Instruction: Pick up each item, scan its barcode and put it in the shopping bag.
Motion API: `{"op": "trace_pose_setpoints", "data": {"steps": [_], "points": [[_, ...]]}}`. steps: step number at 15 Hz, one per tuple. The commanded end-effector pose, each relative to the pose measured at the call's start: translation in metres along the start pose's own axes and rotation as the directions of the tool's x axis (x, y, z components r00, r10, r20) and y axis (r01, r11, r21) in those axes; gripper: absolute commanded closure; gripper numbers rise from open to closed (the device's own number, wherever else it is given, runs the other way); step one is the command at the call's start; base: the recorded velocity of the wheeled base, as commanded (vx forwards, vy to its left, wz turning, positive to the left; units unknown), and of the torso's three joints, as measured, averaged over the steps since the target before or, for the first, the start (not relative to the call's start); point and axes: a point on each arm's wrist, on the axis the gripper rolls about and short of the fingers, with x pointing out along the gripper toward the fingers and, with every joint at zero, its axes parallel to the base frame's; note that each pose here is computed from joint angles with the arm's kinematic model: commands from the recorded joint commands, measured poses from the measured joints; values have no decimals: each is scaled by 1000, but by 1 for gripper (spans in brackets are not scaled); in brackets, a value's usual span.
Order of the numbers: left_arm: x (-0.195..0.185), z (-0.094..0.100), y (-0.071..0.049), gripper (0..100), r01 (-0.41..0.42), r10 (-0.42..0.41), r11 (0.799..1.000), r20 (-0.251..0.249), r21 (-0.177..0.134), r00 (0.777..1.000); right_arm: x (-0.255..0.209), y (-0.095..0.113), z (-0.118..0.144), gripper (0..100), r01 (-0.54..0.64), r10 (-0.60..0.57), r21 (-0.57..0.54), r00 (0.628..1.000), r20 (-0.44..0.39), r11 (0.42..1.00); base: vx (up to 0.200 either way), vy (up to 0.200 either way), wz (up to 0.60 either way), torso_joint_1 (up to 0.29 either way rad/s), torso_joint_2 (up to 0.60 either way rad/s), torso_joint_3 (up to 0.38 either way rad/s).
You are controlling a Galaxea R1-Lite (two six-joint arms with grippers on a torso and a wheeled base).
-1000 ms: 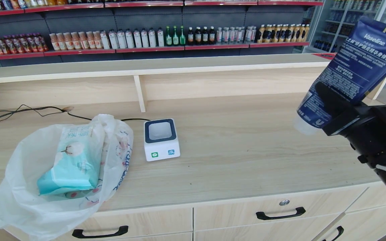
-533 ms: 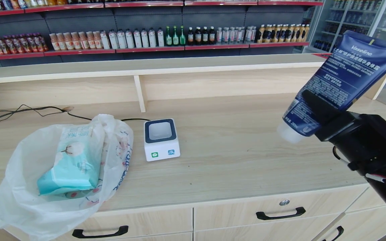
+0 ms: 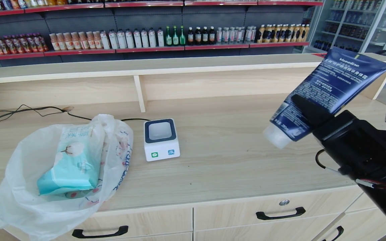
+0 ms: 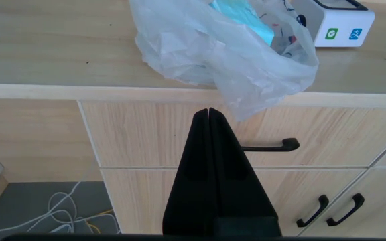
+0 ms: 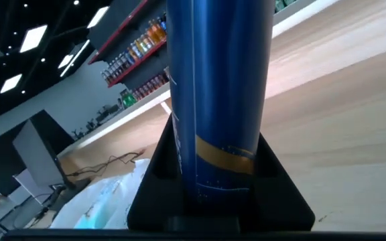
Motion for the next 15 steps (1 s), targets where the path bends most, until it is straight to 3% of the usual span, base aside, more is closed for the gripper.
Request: {"op": "trace_pose_setpoints", "data": {"steps": [1, 8, 15], "points": [[0, 0, 0, 100, 0, 0, 1000, 0, 0, 1000, 2, -1, -3, 100, 4, -4, 41, 1000, -8, 999, 0, 0, 0, 0, 0, 0], [0, 0, 0, 100, 0, 0, 1000, 0, 0, 1000, -18, 42, 0, 100, -161, 168, 180, 985, -25, 970, 0, 0, 0, 0, 0, 0], [0, 0, 0, 100, -2, 2, 1000, 0, 0, 1000, -24, 99, -6, 100, -358, 389, 314, 921, -37, 879, 0, 0, 0, 0, 0, 0]]}}
